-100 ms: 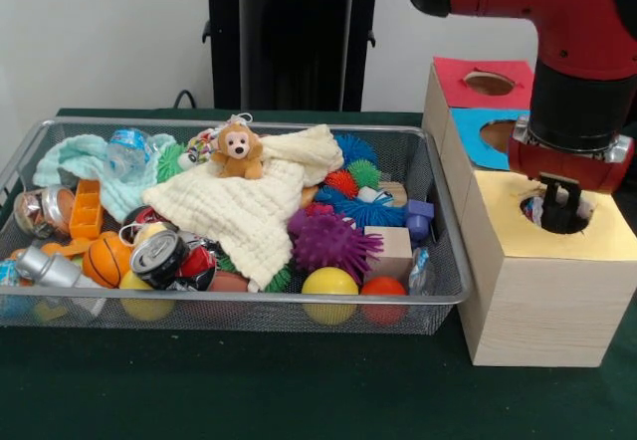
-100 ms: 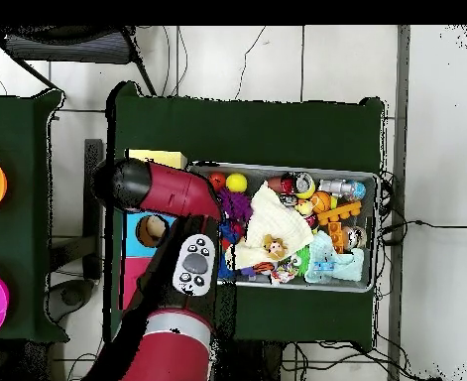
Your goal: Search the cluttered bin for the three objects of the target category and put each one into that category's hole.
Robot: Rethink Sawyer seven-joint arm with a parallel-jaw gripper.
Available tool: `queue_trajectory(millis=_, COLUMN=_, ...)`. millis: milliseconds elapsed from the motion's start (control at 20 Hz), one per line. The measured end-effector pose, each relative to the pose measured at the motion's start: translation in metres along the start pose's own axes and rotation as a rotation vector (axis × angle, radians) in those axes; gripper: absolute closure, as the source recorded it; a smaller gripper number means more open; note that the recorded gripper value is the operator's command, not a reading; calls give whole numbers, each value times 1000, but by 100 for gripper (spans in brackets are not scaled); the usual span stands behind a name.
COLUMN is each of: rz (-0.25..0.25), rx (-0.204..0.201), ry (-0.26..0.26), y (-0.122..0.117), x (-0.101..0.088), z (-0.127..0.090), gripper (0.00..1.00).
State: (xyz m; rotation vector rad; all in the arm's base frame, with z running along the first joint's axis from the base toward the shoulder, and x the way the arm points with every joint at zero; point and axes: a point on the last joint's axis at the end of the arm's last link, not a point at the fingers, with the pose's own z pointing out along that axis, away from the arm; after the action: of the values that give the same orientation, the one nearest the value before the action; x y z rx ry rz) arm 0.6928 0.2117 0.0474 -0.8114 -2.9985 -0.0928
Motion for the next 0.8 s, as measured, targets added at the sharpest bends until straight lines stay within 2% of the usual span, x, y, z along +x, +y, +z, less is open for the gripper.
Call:
queue_trajectory(millis=450, rz=-22, rx=31, ry=-32, y=2, x=6, z=-9, gripper=100)
queue_trajectory(millis=800, rz=-21, rx=27, ry=-63, y=1, x=6, z=-22, gripper=100)
